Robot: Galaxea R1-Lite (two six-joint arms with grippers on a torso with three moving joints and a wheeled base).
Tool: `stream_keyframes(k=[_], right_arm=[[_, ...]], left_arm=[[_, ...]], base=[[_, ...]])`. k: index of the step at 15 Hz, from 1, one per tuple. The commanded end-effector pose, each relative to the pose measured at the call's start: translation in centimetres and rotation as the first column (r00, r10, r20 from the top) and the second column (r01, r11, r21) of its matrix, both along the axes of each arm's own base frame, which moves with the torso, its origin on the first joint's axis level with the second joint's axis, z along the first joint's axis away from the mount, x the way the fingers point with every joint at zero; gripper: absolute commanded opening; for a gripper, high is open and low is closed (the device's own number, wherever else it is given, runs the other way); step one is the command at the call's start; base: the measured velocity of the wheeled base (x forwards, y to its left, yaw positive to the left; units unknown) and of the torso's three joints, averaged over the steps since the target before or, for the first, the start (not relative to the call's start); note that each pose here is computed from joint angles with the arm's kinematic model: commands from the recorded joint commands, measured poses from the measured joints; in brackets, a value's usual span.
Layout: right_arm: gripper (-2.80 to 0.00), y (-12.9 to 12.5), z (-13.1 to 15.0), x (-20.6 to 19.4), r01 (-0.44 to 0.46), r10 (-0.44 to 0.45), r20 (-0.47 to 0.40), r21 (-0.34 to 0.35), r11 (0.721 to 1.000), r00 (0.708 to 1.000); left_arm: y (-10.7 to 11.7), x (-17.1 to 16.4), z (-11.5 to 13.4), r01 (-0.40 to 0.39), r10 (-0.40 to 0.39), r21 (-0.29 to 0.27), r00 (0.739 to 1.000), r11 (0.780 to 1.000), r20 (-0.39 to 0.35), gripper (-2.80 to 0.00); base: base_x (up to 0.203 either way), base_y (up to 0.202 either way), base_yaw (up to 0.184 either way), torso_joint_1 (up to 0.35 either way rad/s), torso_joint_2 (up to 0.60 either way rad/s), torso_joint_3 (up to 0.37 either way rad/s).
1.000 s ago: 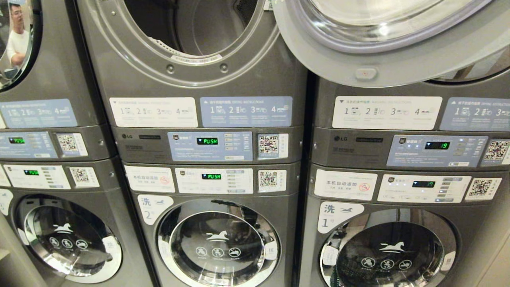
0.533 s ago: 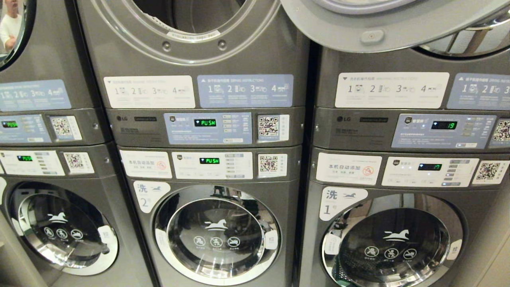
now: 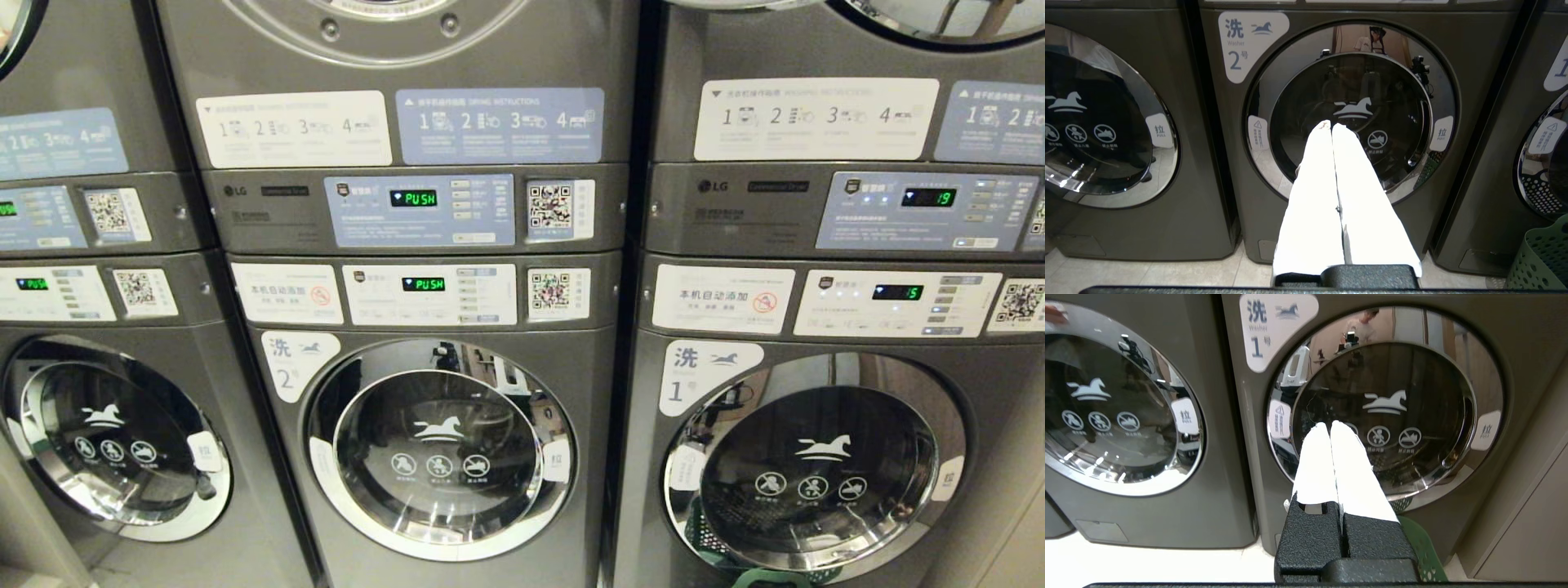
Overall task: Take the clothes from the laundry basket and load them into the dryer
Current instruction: Take the clothes out of the basket
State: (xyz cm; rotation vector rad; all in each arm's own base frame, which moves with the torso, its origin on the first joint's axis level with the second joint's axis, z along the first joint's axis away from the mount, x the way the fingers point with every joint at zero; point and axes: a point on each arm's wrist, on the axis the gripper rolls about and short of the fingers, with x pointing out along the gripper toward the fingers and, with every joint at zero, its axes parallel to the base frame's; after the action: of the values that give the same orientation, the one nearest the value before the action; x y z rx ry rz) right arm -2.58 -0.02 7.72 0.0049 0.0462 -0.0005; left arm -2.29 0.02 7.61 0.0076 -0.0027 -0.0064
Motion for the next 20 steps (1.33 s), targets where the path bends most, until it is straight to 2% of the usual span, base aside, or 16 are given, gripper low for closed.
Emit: stream_keyframes(k=[1,7,20], right_arm=[[-2.80,0.00,0.00,0.00,0.000,0.000,0.000,0.001,1.000,1.000],[-2.80,0.00,-0.01,-0.01,0.000,0.000,0.002,0.000,1.000,1.000],[-2.80,0.00,-0.01,-0.01,0.001,-0.001,0.001,-0.001,1.000,1.000]], left_arm=[[0.00,-0.02,0.01,0.000,0.000,0.000,1.000,1.000,0.003,-2.80],[0.00,-0.02,0.01,0.000,0.000,0.000,1.000,1.000,0.003,-2.80],[0.00,-0.02,0.00,0.000,0.000,0.000,1.000,1.000,0.002,-2.80]], base=[[0.000,0.000,0.000,-0.157,0.49,0.331],[0.000,0.000,0.000,-0.113,0.45,0.322],[0.000,0.000,0.000,-0.008,0.04,0.028]])
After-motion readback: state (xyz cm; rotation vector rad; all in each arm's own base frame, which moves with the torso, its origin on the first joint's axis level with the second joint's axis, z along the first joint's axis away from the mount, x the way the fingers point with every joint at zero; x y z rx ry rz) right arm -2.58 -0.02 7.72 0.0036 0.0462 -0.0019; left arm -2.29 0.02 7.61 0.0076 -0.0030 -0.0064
